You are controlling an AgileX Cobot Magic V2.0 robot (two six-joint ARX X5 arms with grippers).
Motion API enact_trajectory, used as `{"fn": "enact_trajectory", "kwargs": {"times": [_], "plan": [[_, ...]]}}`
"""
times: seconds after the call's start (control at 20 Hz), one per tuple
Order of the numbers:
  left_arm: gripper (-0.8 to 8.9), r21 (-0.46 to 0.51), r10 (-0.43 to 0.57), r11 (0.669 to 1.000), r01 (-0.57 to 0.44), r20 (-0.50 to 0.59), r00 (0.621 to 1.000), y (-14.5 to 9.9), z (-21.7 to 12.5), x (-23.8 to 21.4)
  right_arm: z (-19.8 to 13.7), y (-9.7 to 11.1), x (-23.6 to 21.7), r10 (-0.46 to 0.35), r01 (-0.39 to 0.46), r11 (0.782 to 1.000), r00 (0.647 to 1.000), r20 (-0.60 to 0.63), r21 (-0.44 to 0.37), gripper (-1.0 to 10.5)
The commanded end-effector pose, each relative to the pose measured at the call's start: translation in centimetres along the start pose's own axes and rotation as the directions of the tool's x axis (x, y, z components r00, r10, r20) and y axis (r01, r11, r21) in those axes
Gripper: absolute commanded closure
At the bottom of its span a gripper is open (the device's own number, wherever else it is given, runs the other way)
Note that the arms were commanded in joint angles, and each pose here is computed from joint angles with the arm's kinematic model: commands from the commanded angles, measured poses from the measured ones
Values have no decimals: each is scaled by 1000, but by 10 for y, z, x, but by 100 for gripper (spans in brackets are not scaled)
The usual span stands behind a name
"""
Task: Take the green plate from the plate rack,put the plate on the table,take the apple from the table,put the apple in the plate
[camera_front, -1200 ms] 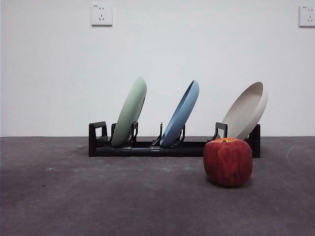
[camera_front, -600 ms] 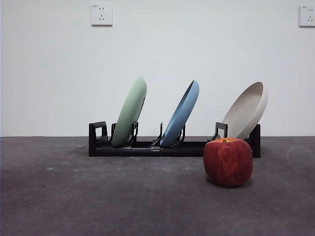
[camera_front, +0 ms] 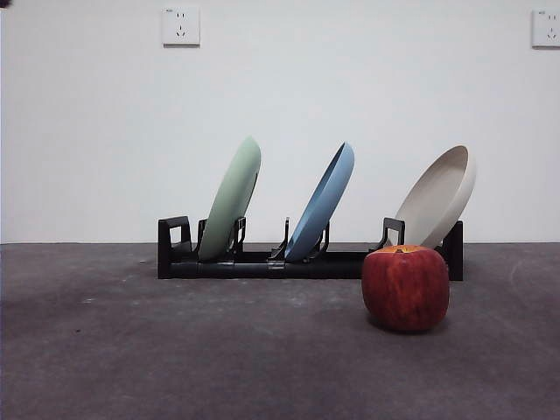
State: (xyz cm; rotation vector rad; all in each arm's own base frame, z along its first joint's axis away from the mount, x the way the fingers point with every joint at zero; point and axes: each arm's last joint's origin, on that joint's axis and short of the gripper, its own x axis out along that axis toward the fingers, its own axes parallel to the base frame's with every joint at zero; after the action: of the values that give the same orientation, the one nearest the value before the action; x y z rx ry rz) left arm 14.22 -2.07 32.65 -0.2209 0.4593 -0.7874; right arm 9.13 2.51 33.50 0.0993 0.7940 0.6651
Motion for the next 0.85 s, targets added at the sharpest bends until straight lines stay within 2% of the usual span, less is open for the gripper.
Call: {"fn": "enact_trajectory", "kwargs": {"times": [0.05,0.3,0.55,0.85], "plan": [[262,13,35,999,-35,6,999,7,14,17,1,0,1,5,-5,1000,1000,2,5,348],[285,56,83,995,-81,-24,996,24,49,76,3,-3,4,7,-7,1000,1000,-15,15,348],[285,73,76,995,-70,-76,994,45,83,147,5,-5,8,9,-8,1000,999,-31,26,348],[284,108,154,984,-141,-119,981,75,98,228,7,-7,10,9,-8,999,999,-42,32,348]]}}
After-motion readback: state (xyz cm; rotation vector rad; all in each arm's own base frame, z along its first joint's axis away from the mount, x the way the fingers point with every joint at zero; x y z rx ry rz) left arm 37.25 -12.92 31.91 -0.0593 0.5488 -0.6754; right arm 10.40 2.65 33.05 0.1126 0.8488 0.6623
